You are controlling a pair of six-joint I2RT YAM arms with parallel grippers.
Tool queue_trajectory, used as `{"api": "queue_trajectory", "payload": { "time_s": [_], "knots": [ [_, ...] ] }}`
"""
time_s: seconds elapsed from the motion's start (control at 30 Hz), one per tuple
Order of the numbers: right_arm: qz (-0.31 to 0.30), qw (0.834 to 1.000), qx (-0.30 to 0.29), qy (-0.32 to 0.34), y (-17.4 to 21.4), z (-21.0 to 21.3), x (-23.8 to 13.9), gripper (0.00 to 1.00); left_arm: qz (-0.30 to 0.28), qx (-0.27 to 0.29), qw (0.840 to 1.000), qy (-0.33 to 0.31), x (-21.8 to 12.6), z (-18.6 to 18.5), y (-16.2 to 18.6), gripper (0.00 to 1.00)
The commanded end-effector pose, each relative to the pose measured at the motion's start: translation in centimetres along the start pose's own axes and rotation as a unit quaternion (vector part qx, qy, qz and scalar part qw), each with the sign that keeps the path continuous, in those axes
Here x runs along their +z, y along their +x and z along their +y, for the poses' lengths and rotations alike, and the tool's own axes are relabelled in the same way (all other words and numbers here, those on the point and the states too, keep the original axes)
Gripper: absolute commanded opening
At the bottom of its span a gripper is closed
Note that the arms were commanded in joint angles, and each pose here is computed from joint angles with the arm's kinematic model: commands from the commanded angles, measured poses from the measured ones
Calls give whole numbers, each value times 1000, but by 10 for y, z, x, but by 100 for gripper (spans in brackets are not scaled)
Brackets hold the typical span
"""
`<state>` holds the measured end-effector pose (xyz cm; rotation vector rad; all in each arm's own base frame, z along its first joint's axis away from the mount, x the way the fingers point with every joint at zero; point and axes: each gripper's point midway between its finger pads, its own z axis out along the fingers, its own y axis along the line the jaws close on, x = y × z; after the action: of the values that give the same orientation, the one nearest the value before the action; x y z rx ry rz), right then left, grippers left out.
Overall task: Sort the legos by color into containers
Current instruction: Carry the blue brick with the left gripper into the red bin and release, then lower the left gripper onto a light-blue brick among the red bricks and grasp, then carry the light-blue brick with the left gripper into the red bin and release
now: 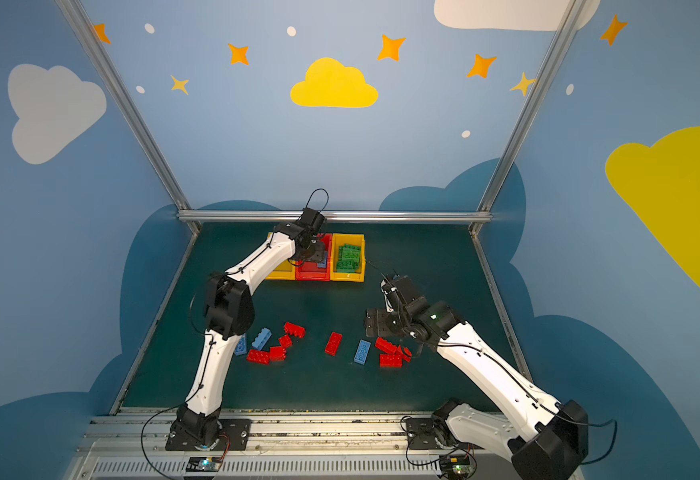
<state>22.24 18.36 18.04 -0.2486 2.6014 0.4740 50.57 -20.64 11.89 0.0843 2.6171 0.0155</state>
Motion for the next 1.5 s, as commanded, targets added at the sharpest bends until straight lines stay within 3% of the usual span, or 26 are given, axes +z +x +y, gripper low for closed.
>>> {"api": "queue_trajectory", "payload": {
  "time_s": [0.0, 0.3, 0.57, 1.03, 1.47],
  "knots": [
    [-15, 999, -1, -33, -3, 12, -11, 97, -52, -25, 998, -5, -48, 19, 6, 65],
    [-5, 998, -12, -57, 15, 22, -13, 97, -9, -66, 997, -47, -65, 74, 131, 65],
    [0, 998, -19, -68, 33, 32, -16, 97, 0, -83, 995, -52, -72, 93, 191, 65],
    [-4, 997, -44, -57, 42, 46, -20, 97, 22, -92, 994, -54, -61, 100, 239, 63],
    [-7, 997, -58, -46, 45, 49, -22, 97, 70, -89, 991, -75, -40, 99, 249, 56]
  ]
}}
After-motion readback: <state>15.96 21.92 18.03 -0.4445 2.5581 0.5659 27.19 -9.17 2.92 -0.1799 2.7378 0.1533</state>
